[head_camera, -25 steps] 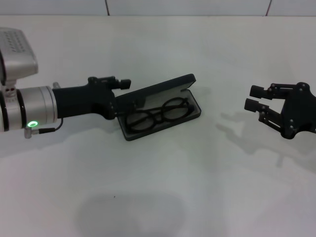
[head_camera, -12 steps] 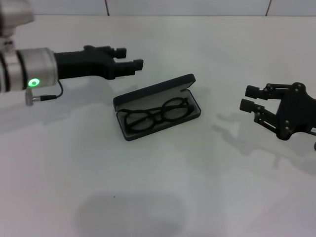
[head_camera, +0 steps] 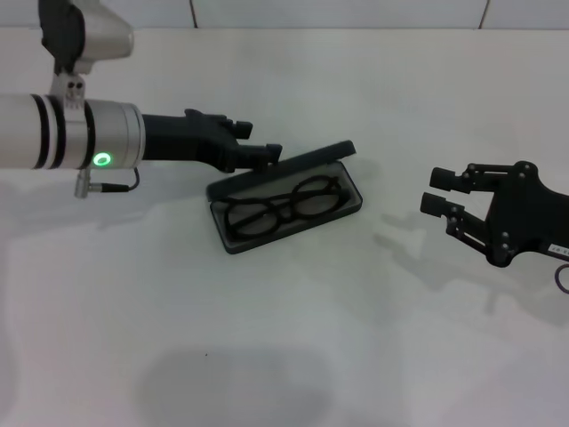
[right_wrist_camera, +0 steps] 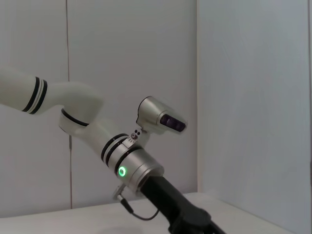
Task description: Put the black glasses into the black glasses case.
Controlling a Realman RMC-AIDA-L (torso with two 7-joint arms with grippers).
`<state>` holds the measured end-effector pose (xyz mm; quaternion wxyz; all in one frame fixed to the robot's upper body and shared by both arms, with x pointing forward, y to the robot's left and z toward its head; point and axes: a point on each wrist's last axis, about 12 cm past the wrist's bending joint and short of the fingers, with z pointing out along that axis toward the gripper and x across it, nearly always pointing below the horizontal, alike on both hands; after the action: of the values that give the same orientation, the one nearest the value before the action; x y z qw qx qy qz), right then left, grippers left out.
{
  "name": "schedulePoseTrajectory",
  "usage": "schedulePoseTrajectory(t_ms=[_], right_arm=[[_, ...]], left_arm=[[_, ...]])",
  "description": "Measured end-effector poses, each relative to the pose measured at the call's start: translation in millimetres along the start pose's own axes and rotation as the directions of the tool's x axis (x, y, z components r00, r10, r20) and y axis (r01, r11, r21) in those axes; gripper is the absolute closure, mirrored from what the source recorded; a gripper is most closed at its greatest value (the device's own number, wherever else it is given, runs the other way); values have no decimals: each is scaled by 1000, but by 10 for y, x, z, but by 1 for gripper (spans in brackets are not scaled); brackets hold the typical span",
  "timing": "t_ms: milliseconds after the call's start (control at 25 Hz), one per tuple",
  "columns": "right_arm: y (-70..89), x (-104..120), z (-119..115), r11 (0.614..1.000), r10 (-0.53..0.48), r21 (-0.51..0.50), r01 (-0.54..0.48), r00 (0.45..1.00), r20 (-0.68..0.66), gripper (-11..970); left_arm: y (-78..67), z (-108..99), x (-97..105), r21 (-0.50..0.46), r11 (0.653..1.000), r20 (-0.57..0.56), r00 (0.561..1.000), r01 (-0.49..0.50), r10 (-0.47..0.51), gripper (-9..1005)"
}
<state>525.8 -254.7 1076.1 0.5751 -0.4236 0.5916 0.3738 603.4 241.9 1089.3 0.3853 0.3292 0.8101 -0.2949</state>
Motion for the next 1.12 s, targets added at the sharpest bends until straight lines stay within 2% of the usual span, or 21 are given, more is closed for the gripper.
schedulePoseTrajectory(t_ms=[400,520,560,680,800,920,1120], right_arm=[[14,6,46,1000,-1,-2,1,1000,3,626],[20,-6,68,1000,-4,-16,4,1000,7,622],[32,-22,85,999,-7,-31,8,1000,15,621],[78,-74,177,997,-7,-73,11,998,57,618],[146,-116,348,990,-15,-140,25,997,74,597],[206,-113,446,979,-25,-199,36,998,58,539],[232,-43,545,975,-52,-217,55,998,19,443]], left_arm=[[-126,28,292,40,997,-54,996,-65,67,304],[-193,-46,285,84,992,59,994,-92,88,305],[-245,-124,273,120,984,141,983,-132,115,305],[-379,-394,317,187,947,340,922,-260,186,303],[-510,-663,521,218,897,457,852,-385,255,299],[-631,-783,713,226,865,505,813,-448,290,296],[-725,-798,913,255,864,478,833,-435,279,293]])
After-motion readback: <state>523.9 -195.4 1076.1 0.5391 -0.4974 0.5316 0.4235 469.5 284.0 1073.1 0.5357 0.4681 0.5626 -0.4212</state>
